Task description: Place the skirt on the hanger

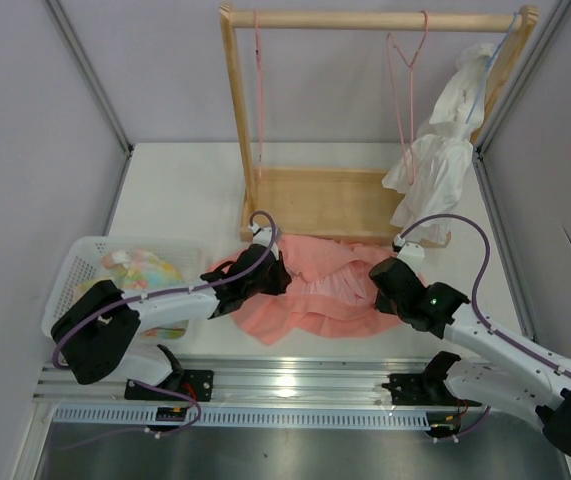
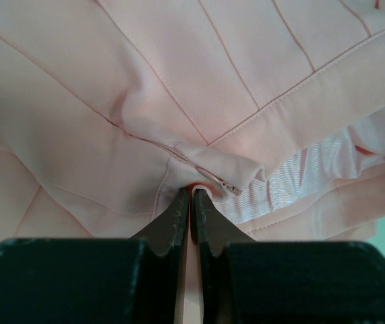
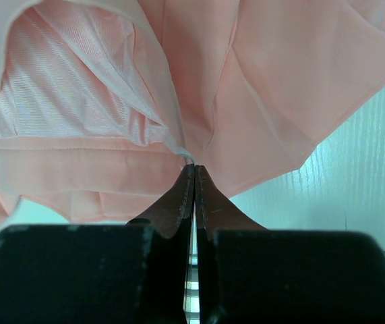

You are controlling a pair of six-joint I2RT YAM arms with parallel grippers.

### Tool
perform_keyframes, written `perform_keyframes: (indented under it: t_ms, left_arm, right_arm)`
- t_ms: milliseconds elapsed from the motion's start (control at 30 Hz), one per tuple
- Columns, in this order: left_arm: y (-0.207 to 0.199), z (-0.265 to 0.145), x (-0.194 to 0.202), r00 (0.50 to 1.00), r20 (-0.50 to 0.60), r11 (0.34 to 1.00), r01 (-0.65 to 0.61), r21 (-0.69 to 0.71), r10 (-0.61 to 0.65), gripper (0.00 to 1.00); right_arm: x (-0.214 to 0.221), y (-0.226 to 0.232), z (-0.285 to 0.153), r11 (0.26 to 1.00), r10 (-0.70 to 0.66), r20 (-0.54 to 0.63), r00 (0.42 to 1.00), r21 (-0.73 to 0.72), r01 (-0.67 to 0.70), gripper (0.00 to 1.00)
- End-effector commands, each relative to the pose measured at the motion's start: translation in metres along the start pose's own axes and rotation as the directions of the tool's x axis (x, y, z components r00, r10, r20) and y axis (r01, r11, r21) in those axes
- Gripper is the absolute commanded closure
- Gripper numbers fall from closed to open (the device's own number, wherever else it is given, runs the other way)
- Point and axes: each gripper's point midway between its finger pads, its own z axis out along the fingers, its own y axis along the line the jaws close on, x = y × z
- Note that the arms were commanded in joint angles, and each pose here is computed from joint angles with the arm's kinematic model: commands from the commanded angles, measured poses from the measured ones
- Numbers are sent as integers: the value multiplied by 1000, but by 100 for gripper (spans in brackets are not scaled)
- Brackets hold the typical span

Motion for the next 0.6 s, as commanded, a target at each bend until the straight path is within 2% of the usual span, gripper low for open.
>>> perform_keyframes:
  t_ms: [0, 133, 567]
  left_arm:
    - [-23, -8, -24, 996, 89, 995, -20, 96, 12, 84]
    - [-31, -15, -30, 994, 106, 990, -45, 133, 30, 75]
    - [-44, -27, -30, 986, 128, 967, -130, 220, 103, 63]
  right_arm:
    - [-6, 5, 0, 1000, 25, 19, 1000, -14, -25, 100]
    - [-11, 15, -1, 999, 15, 29, 999, -52, -13, 100]
    - [-36, 40, -3, 996, 2, 65, 998, -85, 4, 100]
